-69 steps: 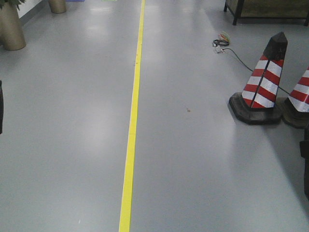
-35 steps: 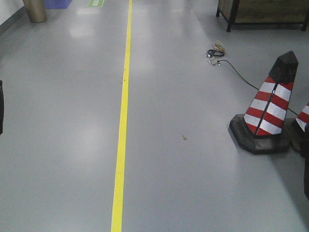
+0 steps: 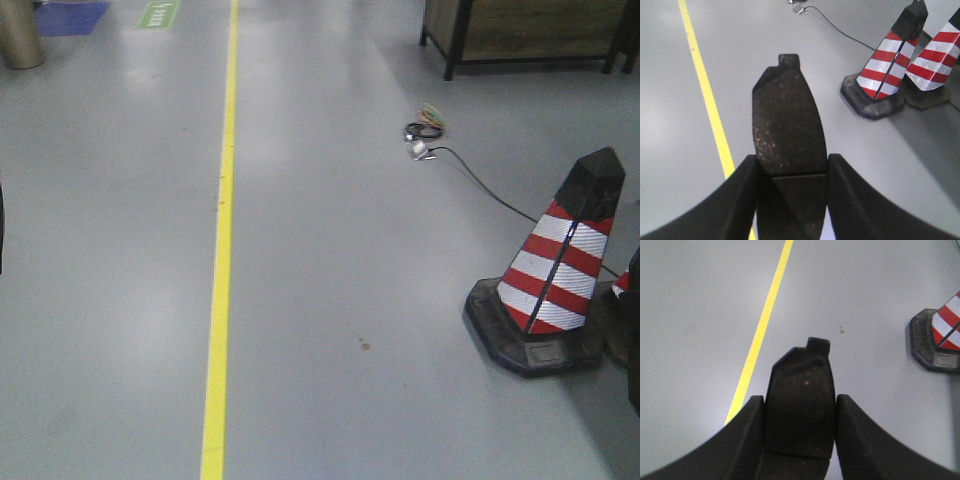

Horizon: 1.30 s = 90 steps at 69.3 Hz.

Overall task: Move and align brake pads A on conveyor
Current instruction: 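Drive along the yellow floor line past the striped cones, then turn and approach the dark conveyor belt with the two placed pads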

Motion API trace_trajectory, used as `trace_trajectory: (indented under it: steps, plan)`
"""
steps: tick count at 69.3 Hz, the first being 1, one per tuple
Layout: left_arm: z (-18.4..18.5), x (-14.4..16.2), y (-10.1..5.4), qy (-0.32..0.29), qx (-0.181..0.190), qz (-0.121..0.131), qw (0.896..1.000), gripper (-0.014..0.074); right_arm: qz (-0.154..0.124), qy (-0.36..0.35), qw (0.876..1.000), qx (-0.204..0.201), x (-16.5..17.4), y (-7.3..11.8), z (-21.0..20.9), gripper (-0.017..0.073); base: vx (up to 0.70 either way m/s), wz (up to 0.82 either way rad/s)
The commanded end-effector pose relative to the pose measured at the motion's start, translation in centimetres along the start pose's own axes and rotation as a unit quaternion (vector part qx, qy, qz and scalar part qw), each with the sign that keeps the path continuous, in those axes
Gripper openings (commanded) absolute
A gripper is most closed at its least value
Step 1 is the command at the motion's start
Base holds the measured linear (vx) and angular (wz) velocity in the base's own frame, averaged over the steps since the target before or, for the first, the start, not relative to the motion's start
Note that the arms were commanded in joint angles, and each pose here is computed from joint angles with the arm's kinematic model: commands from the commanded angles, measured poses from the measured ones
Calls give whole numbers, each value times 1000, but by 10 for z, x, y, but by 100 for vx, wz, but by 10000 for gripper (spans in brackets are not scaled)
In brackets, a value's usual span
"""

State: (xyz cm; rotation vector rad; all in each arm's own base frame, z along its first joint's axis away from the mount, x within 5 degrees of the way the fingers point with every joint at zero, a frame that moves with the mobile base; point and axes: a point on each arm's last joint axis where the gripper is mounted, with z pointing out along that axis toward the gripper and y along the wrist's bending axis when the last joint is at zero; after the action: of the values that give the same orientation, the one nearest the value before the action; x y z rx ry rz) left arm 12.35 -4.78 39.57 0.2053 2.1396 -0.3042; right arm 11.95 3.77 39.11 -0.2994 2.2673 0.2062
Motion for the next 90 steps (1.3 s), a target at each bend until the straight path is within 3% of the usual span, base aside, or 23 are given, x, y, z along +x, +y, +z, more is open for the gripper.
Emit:
trace_trajectory:
  steps: [1,28,90]
  plan:
    - [-8,-14,-3,-58,15,-4,998,-6,-6,-50,999,1,-12,0,-7,-8,45,-30]
    - [-8,-14,-3,-58,15,-4,998,-6,-6,-50,999,1,-12,0,-7,-8,40,-51]
    - [-8,-14,-3,-58,15,-4,998,-6,-6,-48,999,0,-11,0,-8,-8,33,-83]
